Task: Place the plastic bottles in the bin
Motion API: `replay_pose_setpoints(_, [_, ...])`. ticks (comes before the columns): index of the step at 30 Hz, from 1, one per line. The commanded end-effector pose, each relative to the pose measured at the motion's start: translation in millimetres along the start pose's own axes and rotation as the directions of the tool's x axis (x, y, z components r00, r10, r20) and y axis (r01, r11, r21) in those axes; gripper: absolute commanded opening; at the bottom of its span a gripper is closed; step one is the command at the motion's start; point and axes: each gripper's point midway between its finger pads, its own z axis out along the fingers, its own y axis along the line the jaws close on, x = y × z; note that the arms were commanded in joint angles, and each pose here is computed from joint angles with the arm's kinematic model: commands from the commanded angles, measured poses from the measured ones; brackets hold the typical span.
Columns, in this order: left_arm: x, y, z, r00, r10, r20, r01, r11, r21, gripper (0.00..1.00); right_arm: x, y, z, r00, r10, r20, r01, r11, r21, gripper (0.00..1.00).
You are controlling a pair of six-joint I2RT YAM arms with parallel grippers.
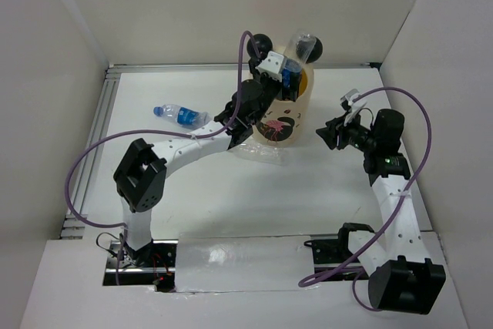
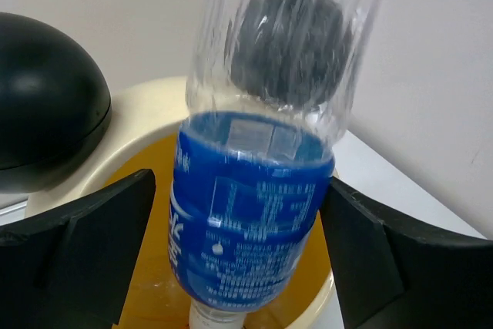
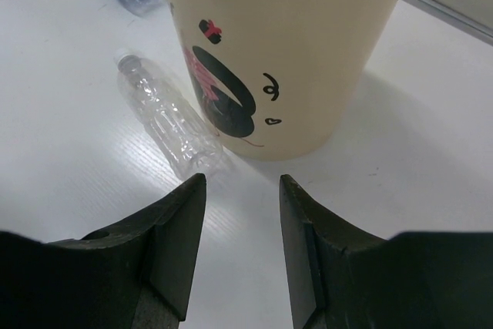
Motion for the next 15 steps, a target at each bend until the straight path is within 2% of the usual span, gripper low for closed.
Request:
replay_pose_setpoints(1, [-21.5, -0.9, 1.3, 0.996, -0.036, 0.078, 0.037, 0.999, -0.011, 0.99, 1.1, 2.1, -6.2, 1.0, -0.011, 0.002, 0.011, 1.0, 0.013, 0.5])
replay_pose_setpoints(5, [-17.0, -0.5, 0.4, 0.997, -0.033, 0.069, 0.034, 0.999, -0.012, 0.99, 2.5, 3.9, -6.3, 1.0, -0.017, -0.002, 0.017, 1.0, 0.003, 0.5])
replay_pose_setpoints(7, [-17.0, -3.0, 0.4, 0.997, -0.042, 0.068, 0.042, 0.999, 0.001, 0.99, 3.6, 9.0, -8.1, 0.999, -0.044, -0.004, 0.044, 0.999, -0.022, 0.6])
replay_pose_setpoints(8, [-17.0, -3.0, 0.4, 0.997, -0.042, 0.068, 0.042, 0.999, 0.001, 0.99, 3.6, 9.1, -8.1, 0.999, -0.044, -0.004, 0.044, 0.999, -0.022, 0.6])
replay_pose_setpoints(9, [-26.1, -8.0, -2.8, 0.995, -0.049, 0.081, 0.048, 0.999, 0.011, 0.99, 2.9, 10.5, -8.0, 0.998, -0.058, 0.001, 0.058, 0.998, -0.034, 0.65])
replay_pose_setpoints(11, [-43.3, -12.5, -10.7, 0.993, -0.061, 0.104, 0.058, 0.998, 0.024, 0.99, 6.4, 12.1, -8.5, 0.996, -0.087, -0.009, 0.087, 0.995, -0.048, 0.96])
replay_pose_setpoints(12, [-56.3, -13.4, -14.2, 0.99, -0.068, 0.124, 0.064, 0.997, 0.035, 0.99, 7.1, 18.9, -8.8, 0.995, -0.097, -0.002, 0.096, 0.992, -0.087, 1.0])
replay_pose_setpoints(14, [-71.7, -22.5, -29.9, 0.989, -0.051, 0.14, 0.043, 0.997, 0.057, 0.99, 5.0, 27.8, -11.6, 0.986, -0.169, 0.01, 0.169, 0.975, -0.146, 1.0])
replay_pose_setpoints(15, [-97.6, -18.8, -46.0, 0.983, -0.064, 0.175, 0.052, 0.996, 0.069, 0.99, 4.0, 40.0, -12.7, 0.982, -0.185, 0.039, 0.189, 0.959, -0.213, 1.0])
